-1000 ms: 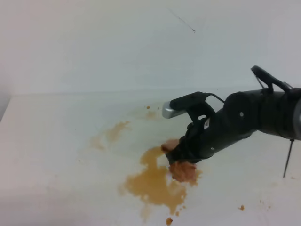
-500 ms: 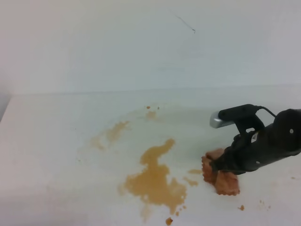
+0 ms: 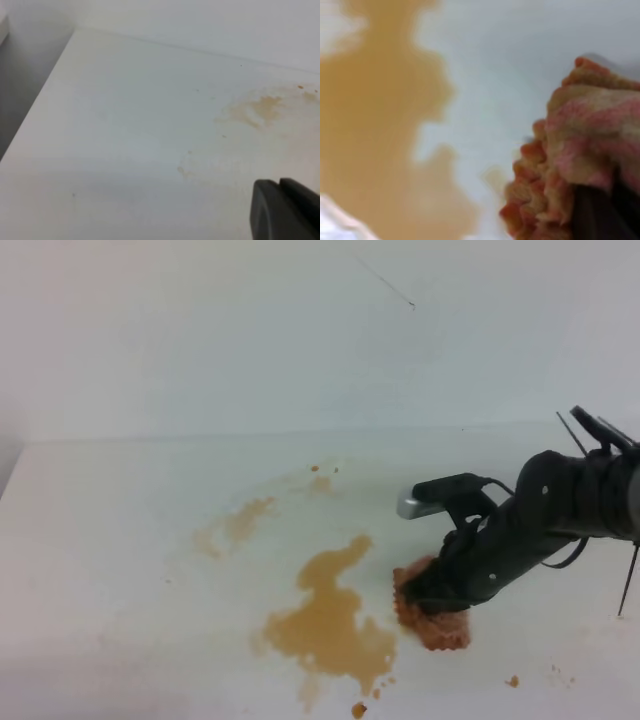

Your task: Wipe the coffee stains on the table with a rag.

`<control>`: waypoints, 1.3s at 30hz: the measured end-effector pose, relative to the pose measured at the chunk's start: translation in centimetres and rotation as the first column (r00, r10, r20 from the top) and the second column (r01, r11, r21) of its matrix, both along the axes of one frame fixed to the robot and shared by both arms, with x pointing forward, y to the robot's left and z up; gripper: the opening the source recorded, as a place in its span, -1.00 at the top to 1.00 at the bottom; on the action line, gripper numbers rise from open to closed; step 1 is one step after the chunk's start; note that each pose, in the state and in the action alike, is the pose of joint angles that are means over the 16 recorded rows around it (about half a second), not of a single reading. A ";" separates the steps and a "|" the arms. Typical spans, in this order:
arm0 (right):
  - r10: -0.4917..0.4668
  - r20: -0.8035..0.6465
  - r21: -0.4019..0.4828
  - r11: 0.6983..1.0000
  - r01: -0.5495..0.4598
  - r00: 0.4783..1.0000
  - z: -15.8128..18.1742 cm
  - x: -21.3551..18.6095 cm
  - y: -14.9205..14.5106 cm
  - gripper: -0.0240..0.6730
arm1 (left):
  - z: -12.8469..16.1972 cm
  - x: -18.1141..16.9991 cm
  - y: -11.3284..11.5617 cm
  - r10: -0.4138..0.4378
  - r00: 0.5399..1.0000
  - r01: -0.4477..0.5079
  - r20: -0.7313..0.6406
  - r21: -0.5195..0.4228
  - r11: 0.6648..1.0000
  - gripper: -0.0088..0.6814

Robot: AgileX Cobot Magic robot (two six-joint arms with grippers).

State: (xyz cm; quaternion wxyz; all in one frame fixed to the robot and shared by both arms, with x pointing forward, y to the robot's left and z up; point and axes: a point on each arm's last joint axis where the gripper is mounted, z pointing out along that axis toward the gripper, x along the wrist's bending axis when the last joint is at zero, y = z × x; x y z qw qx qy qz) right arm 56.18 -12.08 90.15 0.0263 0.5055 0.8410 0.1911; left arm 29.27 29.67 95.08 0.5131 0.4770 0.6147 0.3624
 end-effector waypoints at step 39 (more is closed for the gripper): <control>0.302 0.044 0.176 0.936 -0.305 0.952 5.4 -5.0 11.2 0.94 | -0.1 0.0 0.0 0.000 1.000 0.000 -0.001 0.000 1.000 0.97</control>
